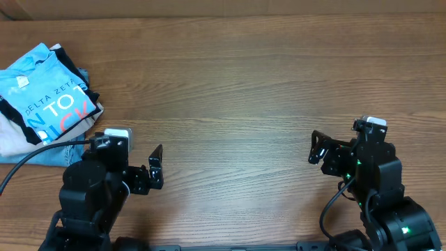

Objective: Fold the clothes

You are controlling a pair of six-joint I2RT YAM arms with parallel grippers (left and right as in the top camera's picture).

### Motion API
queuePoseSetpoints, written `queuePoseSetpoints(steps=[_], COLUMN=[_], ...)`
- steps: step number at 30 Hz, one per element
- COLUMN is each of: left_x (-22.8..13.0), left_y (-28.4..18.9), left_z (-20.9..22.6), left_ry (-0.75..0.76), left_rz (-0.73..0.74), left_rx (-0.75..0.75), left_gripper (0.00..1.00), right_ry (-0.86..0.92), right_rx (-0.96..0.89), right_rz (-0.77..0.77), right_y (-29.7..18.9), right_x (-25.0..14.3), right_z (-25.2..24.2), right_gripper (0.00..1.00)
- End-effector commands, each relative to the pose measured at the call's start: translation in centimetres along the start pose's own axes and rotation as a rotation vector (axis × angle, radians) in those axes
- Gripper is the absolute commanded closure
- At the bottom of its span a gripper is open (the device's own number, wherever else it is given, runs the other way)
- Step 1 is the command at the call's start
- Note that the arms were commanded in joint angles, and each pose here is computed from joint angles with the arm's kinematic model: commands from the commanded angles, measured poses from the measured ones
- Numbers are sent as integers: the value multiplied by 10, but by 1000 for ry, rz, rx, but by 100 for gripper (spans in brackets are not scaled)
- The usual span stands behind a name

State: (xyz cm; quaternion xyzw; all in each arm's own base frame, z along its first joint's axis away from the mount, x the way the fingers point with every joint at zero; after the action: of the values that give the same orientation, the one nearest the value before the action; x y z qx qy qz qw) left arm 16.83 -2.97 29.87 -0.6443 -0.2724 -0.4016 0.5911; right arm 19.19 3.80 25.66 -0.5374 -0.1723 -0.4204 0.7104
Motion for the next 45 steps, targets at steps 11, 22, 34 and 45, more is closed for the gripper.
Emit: queuePoseSetpoints(steps=[11, 22, 34, 45], left_x=[-32, -32, -32, -32], left_y=[1, 1, 1, 1], left_z=[1, 1, 1, 1], left_ry=[18, 18, 18, 18], left_rz=[161, 160, 160, 160], left_rx=[14, 14, 14, 14], left_gripper=[0, 0, 0, 0], right_ry=[-3, 6, 21, -15], right_rx=[-50, -12, 86, 234], right_rz=[38, -13, -222, -425], right_y=[10, -4, -62, -34], right_x=[-5, -2, -10, -37], right_z=[-5, -5, -27, -38], right_gripper=[0, 0, 0, 0])
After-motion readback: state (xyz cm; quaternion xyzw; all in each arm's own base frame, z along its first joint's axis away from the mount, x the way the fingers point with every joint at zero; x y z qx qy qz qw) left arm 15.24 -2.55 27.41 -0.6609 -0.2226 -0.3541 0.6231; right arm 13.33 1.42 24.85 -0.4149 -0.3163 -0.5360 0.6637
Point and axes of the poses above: each gripper's point midway between its finger pads, its own y axis out along the fingers, its own z axis along the line the jaws close on, x = y × z, the point moved 6 cm from there along -y, back along the fingers, and after that the axes turned 8 degrees about y, right-handed, at the moved point
